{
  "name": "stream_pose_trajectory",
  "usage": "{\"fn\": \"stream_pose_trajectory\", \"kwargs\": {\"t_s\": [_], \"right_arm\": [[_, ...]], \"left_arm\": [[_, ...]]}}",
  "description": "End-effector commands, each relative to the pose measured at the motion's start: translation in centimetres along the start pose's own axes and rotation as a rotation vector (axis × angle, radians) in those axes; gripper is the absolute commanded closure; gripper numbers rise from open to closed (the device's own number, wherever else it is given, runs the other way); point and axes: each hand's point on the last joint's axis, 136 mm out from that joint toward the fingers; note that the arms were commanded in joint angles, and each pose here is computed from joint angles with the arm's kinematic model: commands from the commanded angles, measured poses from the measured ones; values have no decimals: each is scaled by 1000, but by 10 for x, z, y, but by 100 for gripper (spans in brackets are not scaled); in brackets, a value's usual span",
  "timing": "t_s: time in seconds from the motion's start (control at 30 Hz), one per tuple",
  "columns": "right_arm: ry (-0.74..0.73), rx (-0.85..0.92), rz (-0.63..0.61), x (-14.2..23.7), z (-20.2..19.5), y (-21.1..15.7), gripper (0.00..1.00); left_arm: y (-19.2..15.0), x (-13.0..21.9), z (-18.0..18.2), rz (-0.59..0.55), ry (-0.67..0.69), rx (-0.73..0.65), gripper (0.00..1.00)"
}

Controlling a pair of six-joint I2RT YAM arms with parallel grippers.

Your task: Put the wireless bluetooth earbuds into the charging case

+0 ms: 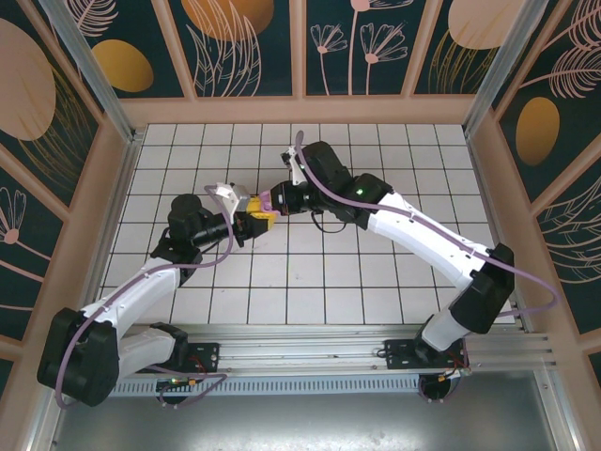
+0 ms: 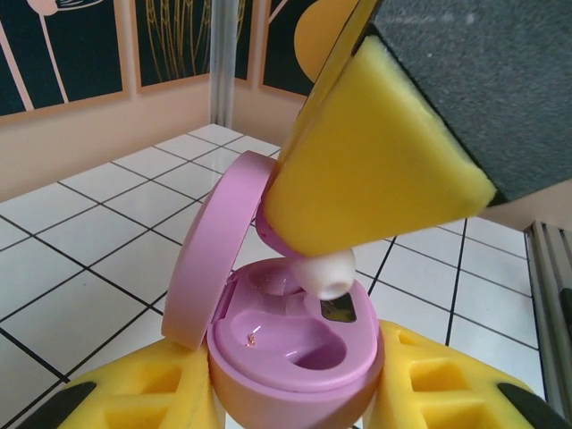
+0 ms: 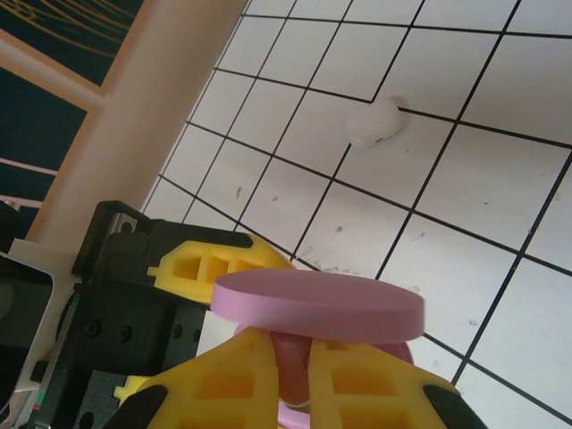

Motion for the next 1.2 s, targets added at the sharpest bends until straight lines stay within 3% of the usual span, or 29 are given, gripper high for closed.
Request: {"fn": "stream_pose_trajectory", "kwargs": {"t_s": [0.0,0.57,1.03,1.17], "right_arm": [[-32,63,39,0,4,-6,89],[-168,119,83,-13,-13,-18,87],[-155,106,89,-19,-5,-14,87],[-155,109,109,-21,-4,-17,83]], "left_arm": [[15,-3,-4,-28,-28,-83,100],[22,-6,-2,-43,-34,-103,100],[20,-8,-3,-42,-42,-102,100],[20,-8,-3,-42,-39,-108,100]]}}
Point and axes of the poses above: each hand's point on the last joint's axis, 136 mm out from that joint toward the fingers, its own x axis back along the fingers, its own z axis along the line the jaws close on, y = z × x, and after that the axes turned 1 degree about -x, right-handed
